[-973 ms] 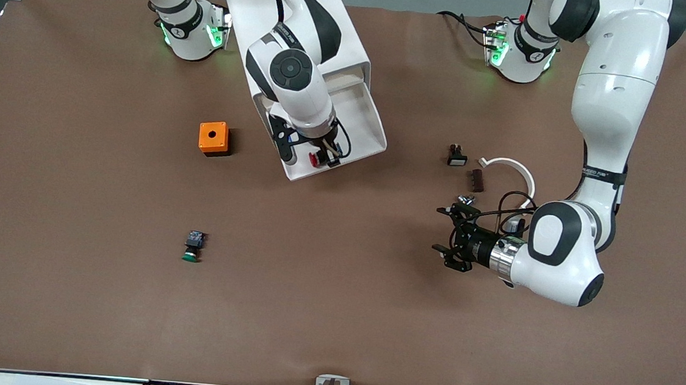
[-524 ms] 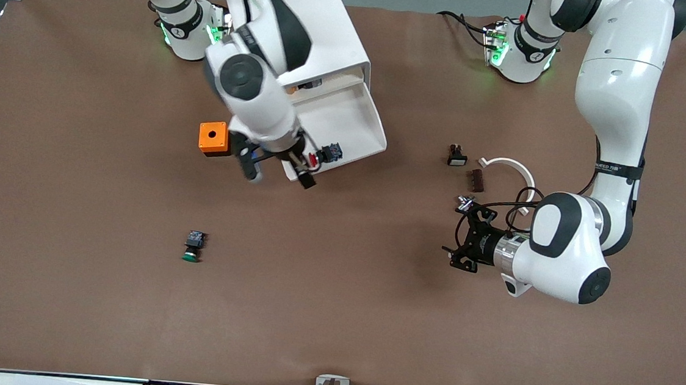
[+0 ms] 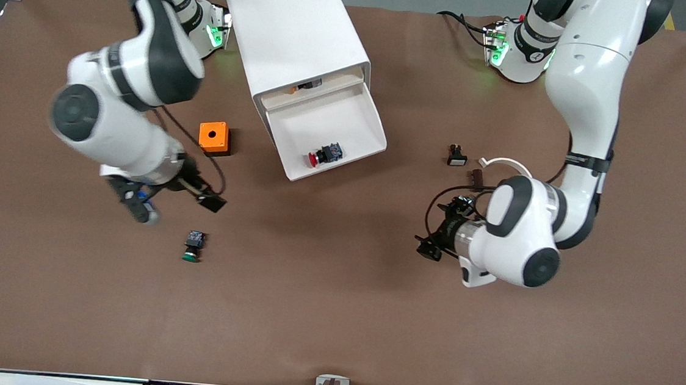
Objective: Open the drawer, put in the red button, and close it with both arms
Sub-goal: 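Withdraw the right gripper while the left gripper moves to the drawer front, then push the drawer closed into the cabinet with the left gripper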
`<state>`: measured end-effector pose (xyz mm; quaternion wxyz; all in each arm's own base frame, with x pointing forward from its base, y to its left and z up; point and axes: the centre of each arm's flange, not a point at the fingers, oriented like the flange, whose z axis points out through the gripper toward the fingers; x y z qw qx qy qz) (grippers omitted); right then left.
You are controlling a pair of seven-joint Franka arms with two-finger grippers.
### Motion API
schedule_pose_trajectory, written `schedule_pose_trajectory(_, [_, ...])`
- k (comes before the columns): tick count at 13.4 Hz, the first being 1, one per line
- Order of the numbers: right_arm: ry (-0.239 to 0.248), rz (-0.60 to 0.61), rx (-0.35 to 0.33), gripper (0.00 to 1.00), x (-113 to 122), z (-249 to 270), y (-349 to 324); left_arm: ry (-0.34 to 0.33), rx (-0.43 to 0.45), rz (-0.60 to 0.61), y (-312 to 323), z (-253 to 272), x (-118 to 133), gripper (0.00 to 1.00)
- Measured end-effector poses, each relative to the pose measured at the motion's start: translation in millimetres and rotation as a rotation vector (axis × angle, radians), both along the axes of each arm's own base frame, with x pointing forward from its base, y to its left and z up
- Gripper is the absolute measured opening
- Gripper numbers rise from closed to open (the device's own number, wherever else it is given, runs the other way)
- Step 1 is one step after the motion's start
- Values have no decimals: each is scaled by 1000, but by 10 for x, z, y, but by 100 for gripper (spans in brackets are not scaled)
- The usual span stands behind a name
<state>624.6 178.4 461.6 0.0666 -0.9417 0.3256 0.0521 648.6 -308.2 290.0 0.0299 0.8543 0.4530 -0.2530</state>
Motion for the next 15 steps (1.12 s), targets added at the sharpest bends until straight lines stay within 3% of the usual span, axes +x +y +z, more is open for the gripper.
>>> schedule_pose_trajectory(3, [-52,182,15,100,4,373,-728,-52,72,-148,-650,3,-349,100])
schedule_pose_trajectory(8, [-151,487,4,100,-373,933,-2026,-172,37,-268,-1538,71,-805,100])
schedule_pose_trajectory(12, [-109,577,-59,100,-724,1257,-2130,-210,55,-404,-2164,43,-1365,100])
schedule_pose_trajectory(15, [-122,598,-77,100,-749,1342,-2027,-223,67,-473,-2434,22,-1671,100])
